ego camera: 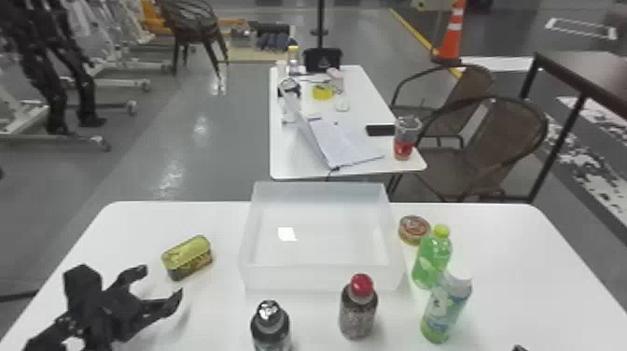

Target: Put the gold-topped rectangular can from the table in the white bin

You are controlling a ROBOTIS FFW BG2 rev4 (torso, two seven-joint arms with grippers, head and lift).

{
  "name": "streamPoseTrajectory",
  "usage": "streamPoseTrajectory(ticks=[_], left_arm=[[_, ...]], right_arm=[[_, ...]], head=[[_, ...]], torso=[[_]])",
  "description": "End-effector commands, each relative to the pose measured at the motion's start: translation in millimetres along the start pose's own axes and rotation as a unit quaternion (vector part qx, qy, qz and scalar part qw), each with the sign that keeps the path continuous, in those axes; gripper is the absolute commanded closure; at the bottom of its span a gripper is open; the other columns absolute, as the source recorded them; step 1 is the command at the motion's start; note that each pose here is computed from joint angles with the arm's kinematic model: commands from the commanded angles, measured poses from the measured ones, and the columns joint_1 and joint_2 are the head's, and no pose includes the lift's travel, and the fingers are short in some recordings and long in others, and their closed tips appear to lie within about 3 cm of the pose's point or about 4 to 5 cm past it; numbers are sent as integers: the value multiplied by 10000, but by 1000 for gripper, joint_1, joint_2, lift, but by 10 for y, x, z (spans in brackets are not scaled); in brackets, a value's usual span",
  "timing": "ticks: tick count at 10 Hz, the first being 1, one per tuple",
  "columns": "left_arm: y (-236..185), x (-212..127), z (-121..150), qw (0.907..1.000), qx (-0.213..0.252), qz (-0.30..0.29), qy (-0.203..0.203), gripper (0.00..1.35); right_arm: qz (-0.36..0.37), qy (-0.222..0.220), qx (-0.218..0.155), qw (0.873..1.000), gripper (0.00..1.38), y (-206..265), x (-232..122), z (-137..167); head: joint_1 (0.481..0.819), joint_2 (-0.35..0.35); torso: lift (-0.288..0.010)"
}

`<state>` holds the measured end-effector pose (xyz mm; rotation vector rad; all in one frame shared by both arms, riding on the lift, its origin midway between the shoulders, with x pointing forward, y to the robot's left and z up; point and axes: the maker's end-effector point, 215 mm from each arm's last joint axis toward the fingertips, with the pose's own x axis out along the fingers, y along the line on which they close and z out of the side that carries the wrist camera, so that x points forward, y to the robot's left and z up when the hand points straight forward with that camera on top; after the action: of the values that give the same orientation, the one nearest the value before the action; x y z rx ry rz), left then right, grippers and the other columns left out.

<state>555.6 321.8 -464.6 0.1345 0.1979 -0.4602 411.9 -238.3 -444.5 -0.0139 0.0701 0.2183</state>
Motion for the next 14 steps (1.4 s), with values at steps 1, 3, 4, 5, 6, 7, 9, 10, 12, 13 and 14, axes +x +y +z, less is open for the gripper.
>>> streamPoseTrajectory(ticks=[1, 3, 4, 5, 6, 7, 9, 10, 12, 13, 14], left_arm=[[70, 88, 29, 9998, 121, -134, 98, 252], [77, 170, -28, 9991, 151, -317, 231, 240], [93, 209, -31, 9988, 168, -361, 276, 236], [146, 238, -9, 9983, 255, -391, 336, 228], [196, 247, -17, 9981, 277, -399, 386, 226], [266, 259, 15, 9980, 296, -379, 403, 223], [299, 295, 59, 9979, 257, -430, 401, 216], [270, 328, 54, 9978, 216, -472, 410, 211], [137, 442, 82, 9976, 112, -577, 356, 208], [56, 493, 79, 9973, 77, -637, 348, 208], [2, 530, 66, 9970, 46, -679, 359, 206]], right_arm=[[11, -22, 16, 10000, 125, 14, 28, 14], [53, -41, 51, 10000, 125, 55, 77, 16], [64, -39, 67, 9999, 125, 70, 83, 9], [78, -48, 71, 9999, 125, 85, 97, 15], [88, -53, 86, 9999, 125, 97, 114, 13], [118, -61, 89, 9999, 125, 111, 131, 19], [154, -72, 96, 9998, 125, 133, 158, 22], [158, -68, 108, 9998, 125, 139, 162, 15], [176, -88, 119, 9997, 125, 151, 191, 28], [183, -89, 123, 9997, 125, 158, 202, 26], [197, -82, 129, 9997, 125, 169, 206, 18]], head=[[549, 0], [549, 0], [549, 0], [549, 0], [549, 0], [549, 0], [549, 0], [549, 0], [549, 0], [549, 0], [549, 0]], torso=[[-100], [-100], [-100], [-100], [-100], [-100], [-100], [-100], [-100], [-100], [-100]])
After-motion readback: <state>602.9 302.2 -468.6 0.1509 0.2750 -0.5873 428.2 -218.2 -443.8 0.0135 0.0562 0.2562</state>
